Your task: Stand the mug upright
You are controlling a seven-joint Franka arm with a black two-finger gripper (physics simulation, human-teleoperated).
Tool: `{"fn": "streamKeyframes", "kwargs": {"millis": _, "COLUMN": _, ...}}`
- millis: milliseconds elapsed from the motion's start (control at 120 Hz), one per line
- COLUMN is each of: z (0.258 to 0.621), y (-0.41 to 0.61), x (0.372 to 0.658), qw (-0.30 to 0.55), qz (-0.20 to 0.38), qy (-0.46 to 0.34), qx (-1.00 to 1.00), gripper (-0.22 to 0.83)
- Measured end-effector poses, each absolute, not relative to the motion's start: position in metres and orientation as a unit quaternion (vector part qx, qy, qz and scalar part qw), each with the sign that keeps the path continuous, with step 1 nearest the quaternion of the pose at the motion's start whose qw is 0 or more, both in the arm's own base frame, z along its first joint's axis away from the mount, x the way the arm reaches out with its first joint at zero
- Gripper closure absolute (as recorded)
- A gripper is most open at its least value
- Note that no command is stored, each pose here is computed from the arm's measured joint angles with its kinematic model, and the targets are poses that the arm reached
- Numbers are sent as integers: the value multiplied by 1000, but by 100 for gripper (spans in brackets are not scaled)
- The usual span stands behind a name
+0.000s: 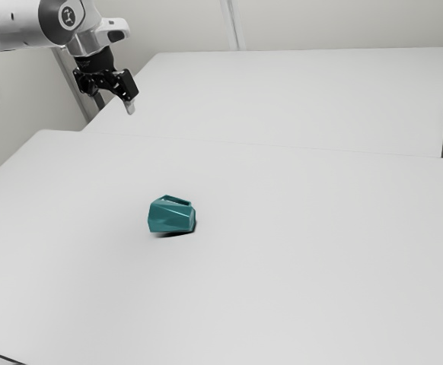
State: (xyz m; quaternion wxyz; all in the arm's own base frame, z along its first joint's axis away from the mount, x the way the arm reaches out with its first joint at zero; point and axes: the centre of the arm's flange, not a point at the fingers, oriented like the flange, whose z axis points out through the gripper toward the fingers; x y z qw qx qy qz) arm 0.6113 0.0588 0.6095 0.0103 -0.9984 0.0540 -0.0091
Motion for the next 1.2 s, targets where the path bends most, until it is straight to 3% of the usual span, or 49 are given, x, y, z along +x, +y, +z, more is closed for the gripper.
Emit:
{"fn": "streamKeyframes", "kwargs": {"millis": 300, "z": 605, "y": 60, "x": 610, "qw": 9, "qz": -4, "qy": 52, "qx": -999, "gripper": 0}}
{"fn": "streamKeyframes", "kwargs": {"millis": 467, "z": 588, "y": 73, "x": 595, "qw": -9, "qz": 13, "qy": 37, "qx": -999, "gripper": 0}}
{"fn": "streamKeyframes", "kwargs": {"millis": 600, "z": 553, "y": 124, "x": 576, "qw": -112, "qz": 24, "qy": -22, "qx": -993, "gripper": 0}}
{"fn": "streamKeyframes", "kwargs": {"millis": 783, "z": 491, "y": 131, "x": 569, "qw": -224, "qz": 13, "qy": -36, "qx": -974, "gripper": 0}}
{"fn": "streamKeyframes", "kwargs": {"millis": 1200, "z": 367, "y": 152, "x": 578, "qw": -344, "qz": -55, "qy": -47, "qx": -936, "gripper": 0}}
